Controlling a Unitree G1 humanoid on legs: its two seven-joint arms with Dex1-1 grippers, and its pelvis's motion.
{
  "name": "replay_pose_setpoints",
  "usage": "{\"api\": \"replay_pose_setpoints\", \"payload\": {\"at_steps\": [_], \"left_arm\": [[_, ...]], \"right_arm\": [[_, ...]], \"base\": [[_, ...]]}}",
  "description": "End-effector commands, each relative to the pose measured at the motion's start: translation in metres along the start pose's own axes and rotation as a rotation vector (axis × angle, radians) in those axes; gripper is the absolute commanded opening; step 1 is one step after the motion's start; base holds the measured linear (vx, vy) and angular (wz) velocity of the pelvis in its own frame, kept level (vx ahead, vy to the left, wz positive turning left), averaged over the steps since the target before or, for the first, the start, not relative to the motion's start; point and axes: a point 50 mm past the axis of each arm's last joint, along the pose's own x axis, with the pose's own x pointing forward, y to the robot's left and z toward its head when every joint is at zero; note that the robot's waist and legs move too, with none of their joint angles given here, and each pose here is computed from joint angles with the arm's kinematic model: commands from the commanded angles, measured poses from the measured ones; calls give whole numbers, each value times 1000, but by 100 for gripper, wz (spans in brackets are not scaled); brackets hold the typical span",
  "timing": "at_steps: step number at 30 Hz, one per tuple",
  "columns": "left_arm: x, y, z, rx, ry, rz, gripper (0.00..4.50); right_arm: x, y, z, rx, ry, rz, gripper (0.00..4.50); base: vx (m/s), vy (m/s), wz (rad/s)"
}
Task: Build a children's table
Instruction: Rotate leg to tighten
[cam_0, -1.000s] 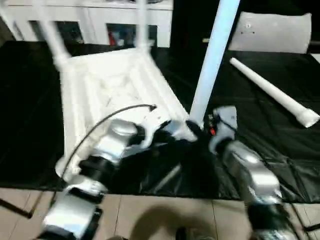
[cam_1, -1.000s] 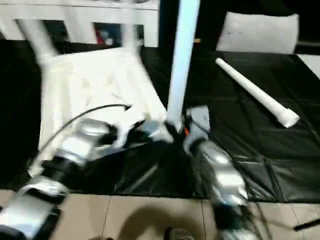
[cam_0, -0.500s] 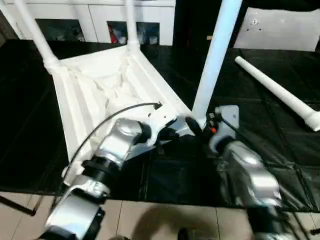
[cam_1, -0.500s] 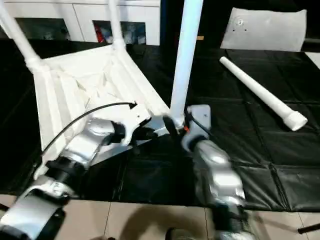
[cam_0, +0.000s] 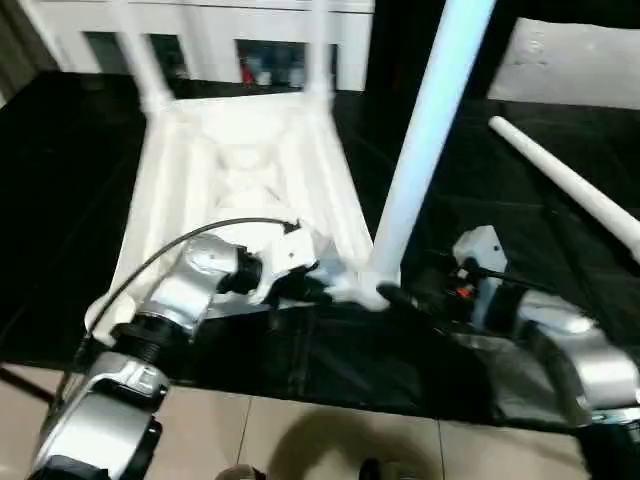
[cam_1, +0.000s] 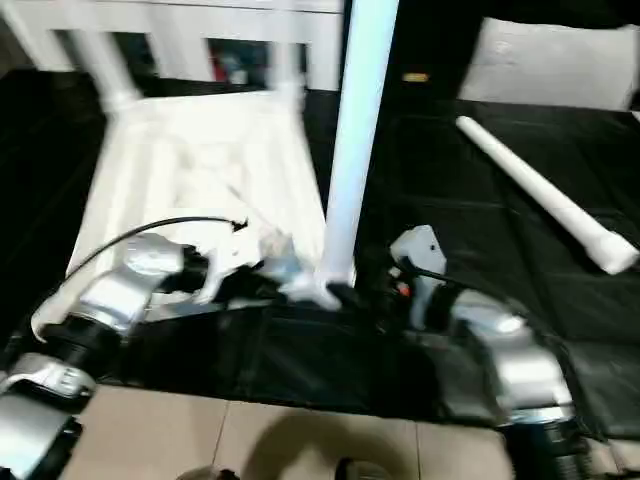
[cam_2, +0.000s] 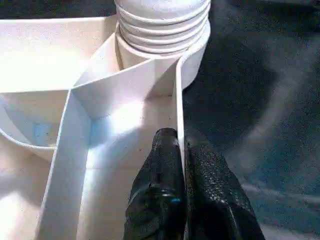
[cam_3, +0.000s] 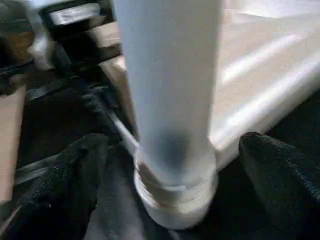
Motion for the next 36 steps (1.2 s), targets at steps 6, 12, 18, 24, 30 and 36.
{"api": "replay_pose_setpoints", "payload": {"at_steps": [6, 12, 18, 24, 30, 36], "left_arm": [[0, -8, 2, 110, 51, -219, 0], [-1, -9, 4, 146, 70, -276, 0], [0, -8, 6, 165, 75, -305, 0], [0, -8, 5, 167, 75, -313, 0], [0, -7, 3, 144, 75, -291, 0], [6, 3, 9, 12, 28, -138, 0]], "right_arm": [[5, 1, 4, -26, 23, 162, 376], [10, 0, 5, -25, 31, 225, 319], [14, 2, 5, -11, 46, 286, 264], [16, 4, 3, 2, 58, 324, 218], [20, 11, 0, 42, 51, 360, 205], [32, 27, -1, 122, -16, 259, 202]], "base": [[0, 0, 0], [0, 0, 0], [0, 0, 0], [0, 0, 0], [0, 0, 0], [0, 0, 0]]}}
